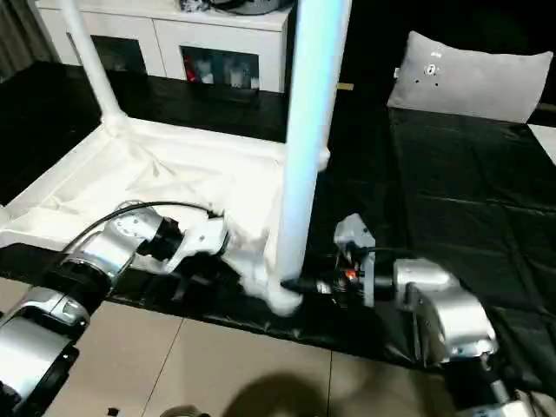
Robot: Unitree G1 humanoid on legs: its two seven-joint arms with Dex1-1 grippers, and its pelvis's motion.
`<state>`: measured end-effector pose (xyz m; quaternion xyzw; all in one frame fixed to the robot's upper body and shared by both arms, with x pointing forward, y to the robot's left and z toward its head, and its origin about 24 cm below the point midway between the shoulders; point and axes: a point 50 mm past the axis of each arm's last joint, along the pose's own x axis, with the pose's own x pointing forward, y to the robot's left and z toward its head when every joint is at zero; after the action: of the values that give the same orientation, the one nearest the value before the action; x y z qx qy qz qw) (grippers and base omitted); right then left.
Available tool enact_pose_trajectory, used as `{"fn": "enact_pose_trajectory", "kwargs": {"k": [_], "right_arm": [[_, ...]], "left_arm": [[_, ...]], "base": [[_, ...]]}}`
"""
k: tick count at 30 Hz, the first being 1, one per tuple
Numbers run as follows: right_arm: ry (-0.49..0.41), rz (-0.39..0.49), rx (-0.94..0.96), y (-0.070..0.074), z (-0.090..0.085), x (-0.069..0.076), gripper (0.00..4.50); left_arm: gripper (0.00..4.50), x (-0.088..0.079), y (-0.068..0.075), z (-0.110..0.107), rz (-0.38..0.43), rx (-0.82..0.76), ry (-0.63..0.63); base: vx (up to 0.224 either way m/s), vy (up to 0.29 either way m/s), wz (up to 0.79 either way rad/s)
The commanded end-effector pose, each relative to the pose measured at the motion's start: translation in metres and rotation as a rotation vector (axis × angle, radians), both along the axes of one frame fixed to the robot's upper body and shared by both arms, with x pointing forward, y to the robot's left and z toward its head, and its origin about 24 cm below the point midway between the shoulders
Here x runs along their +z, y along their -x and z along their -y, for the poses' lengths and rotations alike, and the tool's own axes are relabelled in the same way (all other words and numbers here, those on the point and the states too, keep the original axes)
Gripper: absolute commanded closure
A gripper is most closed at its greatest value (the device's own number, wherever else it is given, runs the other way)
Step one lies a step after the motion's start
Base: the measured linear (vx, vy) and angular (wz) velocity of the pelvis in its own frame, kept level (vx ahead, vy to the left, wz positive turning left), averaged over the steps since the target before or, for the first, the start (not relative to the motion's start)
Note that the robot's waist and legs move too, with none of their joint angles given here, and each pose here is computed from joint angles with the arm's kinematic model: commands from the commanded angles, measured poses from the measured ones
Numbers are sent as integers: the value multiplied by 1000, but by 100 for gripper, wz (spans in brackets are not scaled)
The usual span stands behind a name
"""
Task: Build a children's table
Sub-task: Rotate leg to tighten
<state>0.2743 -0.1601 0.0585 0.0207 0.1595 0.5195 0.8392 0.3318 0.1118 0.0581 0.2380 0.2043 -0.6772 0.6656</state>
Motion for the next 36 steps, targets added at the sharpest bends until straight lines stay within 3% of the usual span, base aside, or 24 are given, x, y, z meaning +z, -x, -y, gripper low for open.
{"fn": "enact_pose_trajectory", "kwargs": {"k": [1,4,5,7,10,13,15,17,22,24,28,31,36], "right_arm": [[-3,24,-38,-7,-28,0,254],[10,35,-186,-19,-38,0,256],[18,37,-336,-31,-46,0,259],[15,28,-460,-39,-52,2,260],[10,19,-584,-47,-61,4,261],[27,63,-593,-48,-68,7,261],[5,73,-607,-48,-66,8,205],[-4,84,-613,-47,-62,9,182],[44,145,-546,-44,-38,8,134],[41,146,-504,-43,-27,10,134],[53,161,-342,-37,-6,16,92],[67,170,-250,-33,-1,18,68],[68,128,72,-13,10,23,68]], "left_arm": [[450,7,-5,33,36,63,98],[450,7,-8,47,42,137,122],[450,8,-11,60,46,203,144],[450,10,-13,70,60,255,157],[450,14,-16,82,90,320,172],[450,16,-19,86,134,357,167],[450,17,-21,84,155,378,164],[450,17,-22,79,161,384,157],[450,14,-22,59,179,344,126],[450,12,-20,52,178,289,111],[450,9,-12,36,149,147,81],[450,7,-9,30,136,89,54],[450,5,-1,9,102,-89,-41]], "base": [[0,0,0],[0,0,0],[0,0,0],[0,0,0],[0,0,0],[0,0,0],[0,0,0],[0,0,0],[0,0,0],[0,0,0],[0,0,0],[0,0,0],[0,0,0]]}}
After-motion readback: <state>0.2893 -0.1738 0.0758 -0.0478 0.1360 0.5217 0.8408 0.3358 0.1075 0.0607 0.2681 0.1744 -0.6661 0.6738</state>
